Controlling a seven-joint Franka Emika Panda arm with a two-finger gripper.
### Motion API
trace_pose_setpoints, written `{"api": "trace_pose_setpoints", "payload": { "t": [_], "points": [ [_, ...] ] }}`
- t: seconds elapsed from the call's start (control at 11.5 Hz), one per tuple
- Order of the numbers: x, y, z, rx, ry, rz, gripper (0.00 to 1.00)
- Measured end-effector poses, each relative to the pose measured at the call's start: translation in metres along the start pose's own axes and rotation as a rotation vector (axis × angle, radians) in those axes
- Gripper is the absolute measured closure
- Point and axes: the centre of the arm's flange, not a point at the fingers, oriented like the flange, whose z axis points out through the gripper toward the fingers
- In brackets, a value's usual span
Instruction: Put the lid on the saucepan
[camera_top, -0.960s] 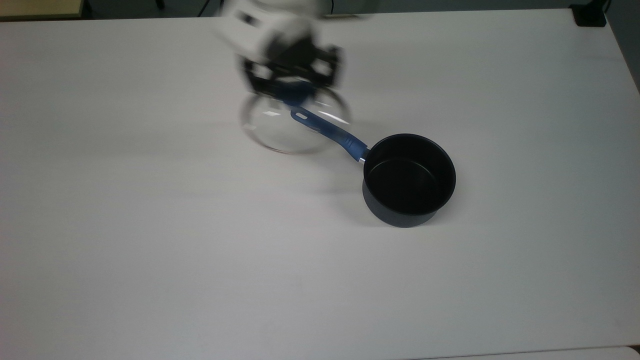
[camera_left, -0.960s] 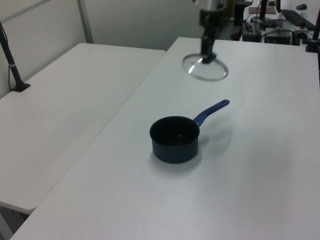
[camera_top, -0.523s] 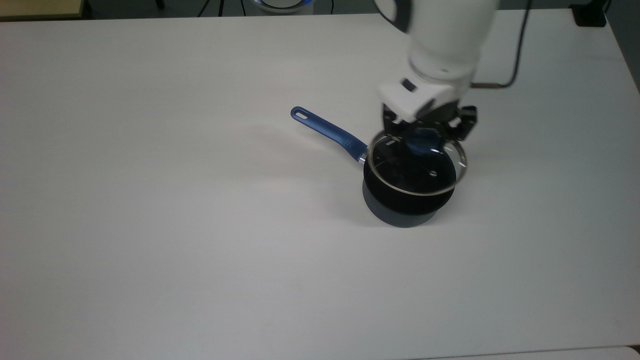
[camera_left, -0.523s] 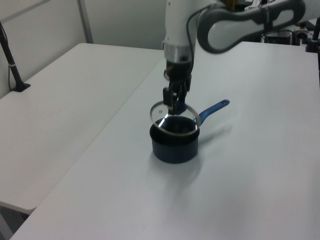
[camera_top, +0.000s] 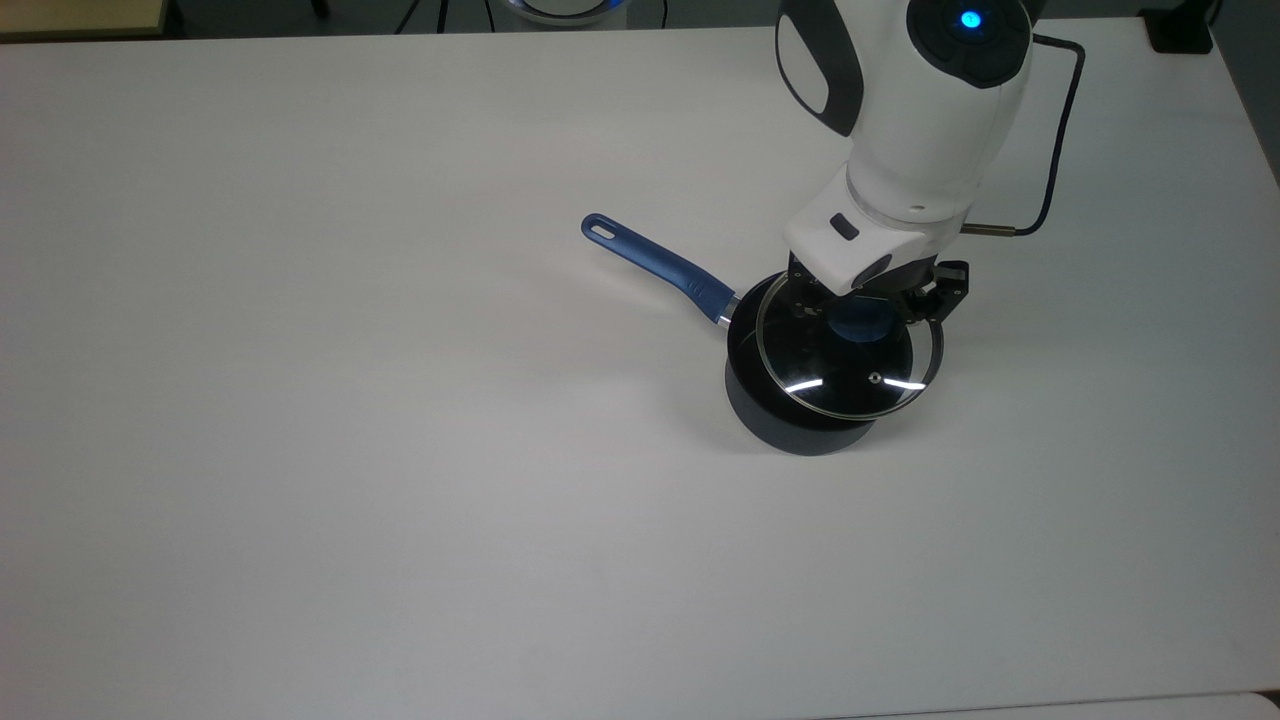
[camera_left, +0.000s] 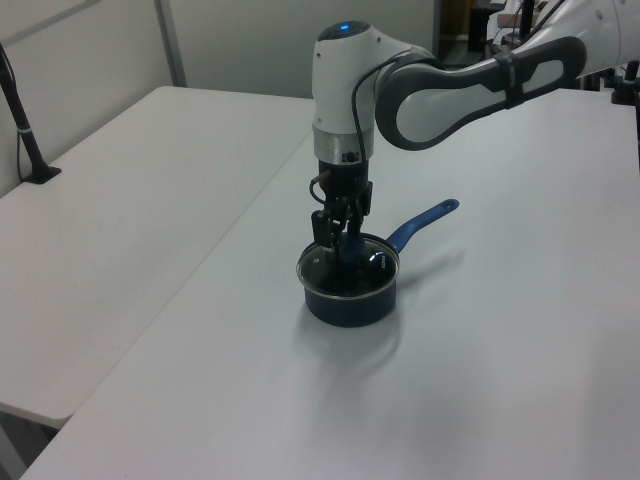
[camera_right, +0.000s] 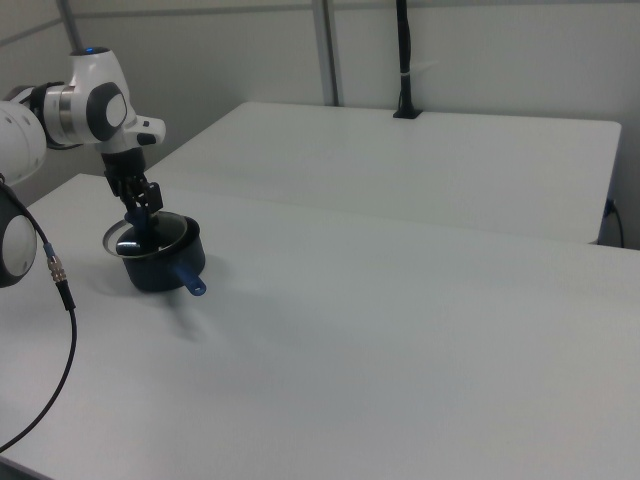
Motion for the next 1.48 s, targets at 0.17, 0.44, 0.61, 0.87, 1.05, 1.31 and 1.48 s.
{"api": "trace_pose_setpoints", "payload": {
  "t": [0.17, 0.44, 0.61, 0.87, 1.05, 1.31, 1.48],
  "points": [
    [0.006, 0.009, 0.0, -0.01, 0.006, 0.016, 0.34],
    [0.011, 0.017, 0.003, -0.021, 0.008, 0.03, 0.3],
    [0.013, 0.019, 0.0, -0.02, 0.015, 0.034, 0.04],
    [0.02, 0.035, -0.043, 0.003, 0.075, 0.059, 0.0],
    [0.02, 0.079, -0.107, 0.002, 0.104, 0.113, 0.0],
    [-0.022, 0.168, -0.186, -0.048, 0.079, 0.099, 0.0],
    [-0.051, 0.236, -0.215, -0.061, 0.065, 0.109, 0.0]
  ]
}}
